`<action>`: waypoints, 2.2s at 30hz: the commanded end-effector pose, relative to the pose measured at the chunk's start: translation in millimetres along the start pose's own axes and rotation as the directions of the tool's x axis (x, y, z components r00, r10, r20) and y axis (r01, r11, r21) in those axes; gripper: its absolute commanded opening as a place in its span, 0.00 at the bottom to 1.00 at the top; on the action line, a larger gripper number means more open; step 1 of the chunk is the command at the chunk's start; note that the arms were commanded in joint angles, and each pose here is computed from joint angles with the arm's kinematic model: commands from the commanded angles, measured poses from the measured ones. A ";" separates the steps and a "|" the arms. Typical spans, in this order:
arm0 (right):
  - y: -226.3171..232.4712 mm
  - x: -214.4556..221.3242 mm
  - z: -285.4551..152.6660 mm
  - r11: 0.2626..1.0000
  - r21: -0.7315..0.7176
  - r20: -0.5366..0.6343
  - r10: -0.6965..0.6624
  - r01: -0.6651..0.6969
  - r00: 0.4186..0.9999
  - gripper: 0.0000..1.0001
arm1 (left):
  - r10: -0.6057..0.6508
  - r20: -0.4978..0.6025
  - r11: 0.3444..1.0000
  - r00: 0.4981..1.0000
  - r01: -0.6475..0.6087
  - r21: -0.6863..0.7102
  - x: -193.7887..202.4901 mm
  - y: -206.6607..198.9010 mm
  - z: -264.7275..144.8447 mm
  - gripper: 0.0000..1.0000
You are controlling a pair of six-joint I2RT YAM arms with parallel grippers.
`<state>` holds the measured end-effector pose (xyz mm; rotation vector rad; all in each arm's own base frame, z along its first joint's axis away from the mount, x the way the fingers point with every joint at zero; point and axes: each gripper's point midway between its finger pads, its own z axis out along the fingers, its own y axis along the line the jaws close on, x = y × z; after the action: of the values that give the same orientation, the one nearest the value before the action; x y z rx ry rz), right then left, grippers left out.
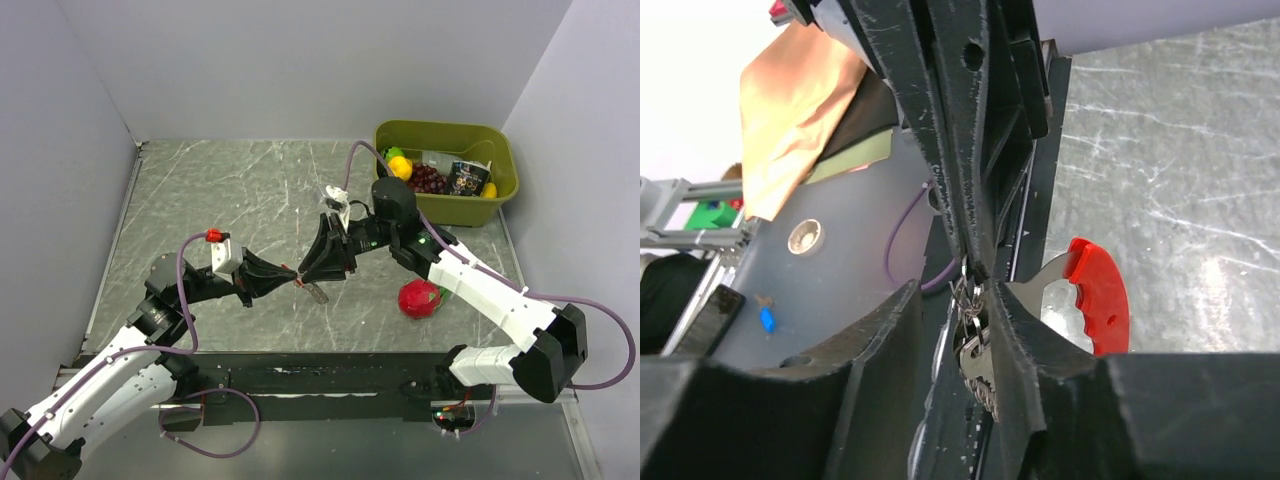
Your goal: Put the keys on the keyring
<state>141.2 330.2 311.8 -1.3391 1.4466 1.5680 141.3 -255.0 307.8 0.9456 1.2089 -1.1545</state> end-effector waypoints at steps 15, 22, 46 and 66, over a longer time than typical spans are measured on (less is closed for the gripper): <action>-5.4 -8.1 0.5 0.999 0.047 0.002 -0.014 0.014 1.000 0.00 | 0.071 0.099 0.997 0.993 -0.071 0.005 -42.7 -8.0 -0.5 0.01; -7.5 -3.5 -9.3 0.993 0.096 -0.090 -0.053 0.062 0.995 0.00 | 0.081 -0.075 0.997 0.994 -0.082 -0.007 -25.2 -1.3 -2.9 0.17; 12.8 21.9 -27.5 0.998 0.049 -0.285 -0.020 0.036 0.958 0.00 | 0.102 -0.318 0.983 0.942 -0.047 0.177 -27.9 4.3 21.3 0.49; 11.0 15.3 -31.2 0.991 0.095 -0.253 -0.070 0.097 0.965 0.00 | 0.089 -0.400 0.958 0.912 0.032 0.286 4.9 -10.5 42.9 0.23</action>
<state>136.8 295.9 284.5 -1.5726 1.6730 1.2999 141.1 -297.1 292.1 1.4485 1.4595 -1.1862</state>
